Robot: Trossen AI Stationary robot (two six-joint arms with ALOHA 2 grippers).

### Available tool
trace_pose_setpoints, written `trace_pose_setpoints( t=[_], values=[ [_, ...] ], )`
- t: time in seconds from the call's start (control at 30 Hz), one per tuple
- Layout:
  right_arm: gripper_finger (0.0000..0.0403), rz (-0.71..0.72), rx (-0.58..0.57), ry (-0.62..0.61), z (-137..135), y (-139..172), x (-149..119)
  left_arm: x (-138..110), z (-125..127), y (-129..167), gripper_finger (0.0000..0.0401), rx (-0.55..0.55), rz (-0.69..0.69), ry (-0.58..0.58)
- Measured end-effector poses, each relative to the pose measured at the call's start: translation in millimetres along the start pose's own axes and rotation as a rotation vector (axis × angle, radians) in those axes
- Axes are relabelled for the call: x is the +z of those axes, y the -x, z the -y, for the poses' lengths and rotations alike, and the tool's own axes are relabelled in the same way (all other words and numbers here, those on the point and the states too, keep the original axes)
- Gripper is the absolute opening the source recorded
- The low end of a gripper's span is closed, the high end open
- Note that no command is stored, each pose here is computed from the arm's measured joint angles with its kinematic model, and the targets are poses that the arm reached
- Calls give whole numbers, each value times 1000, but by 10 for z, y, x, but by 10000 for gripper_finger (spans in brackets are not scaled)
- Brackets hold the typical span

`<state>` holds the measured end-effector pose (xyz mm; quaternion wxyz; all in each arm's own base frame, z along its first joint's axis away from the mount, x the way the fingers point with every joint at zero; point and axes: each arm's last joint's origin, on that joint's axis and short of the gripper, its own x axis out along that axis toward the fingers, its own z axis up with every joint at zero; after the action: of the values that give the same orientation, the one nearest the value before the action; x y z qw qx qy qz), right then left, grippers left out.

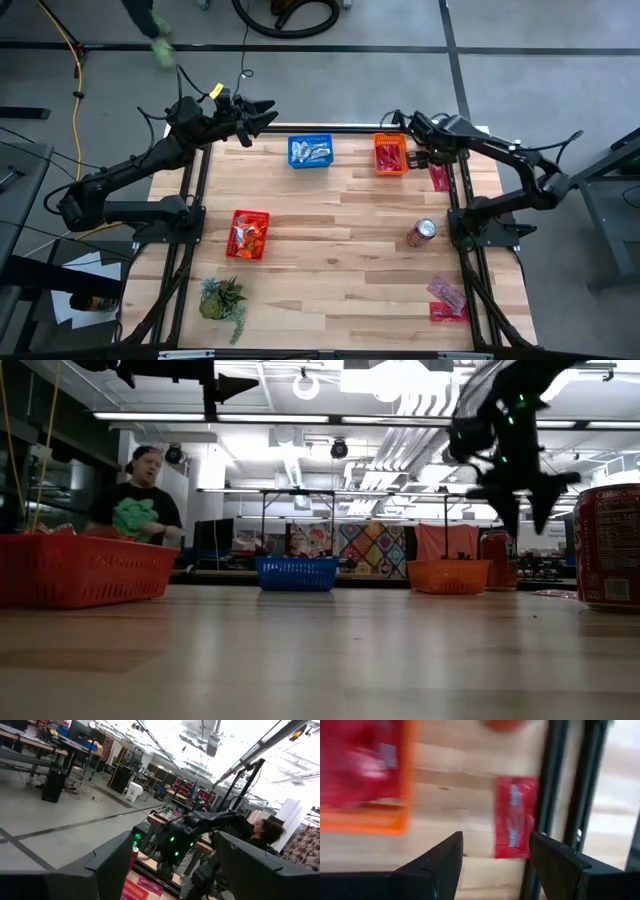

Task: Sort candy
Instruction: Put the red candy pack into the orange basket

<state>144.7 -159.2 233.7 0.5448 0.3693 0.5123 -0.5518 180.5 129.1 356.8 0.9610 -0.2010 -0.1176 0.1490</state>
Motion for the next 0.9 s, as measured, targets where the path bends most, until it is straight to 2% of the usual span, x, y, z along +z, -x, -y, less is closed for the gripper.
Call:
trace_pose_setpoints(
  t=[0.17,0.5,0.67,0.9],
  values=[
    [222,-37,-74,-108,105,-382,-134,0,0,0,271,0,0,-1],
    [222,12,-58,-287,122,-799,-282,1,0,0,271,0,1,-2],
    [222,-9,-92,-305,146,-937,-259,0,0,0,271,0,0,-2],
    [220,-76,-118,-212,126,-1091,-221,0,0,0,271,0,0,-2]
  ],
)
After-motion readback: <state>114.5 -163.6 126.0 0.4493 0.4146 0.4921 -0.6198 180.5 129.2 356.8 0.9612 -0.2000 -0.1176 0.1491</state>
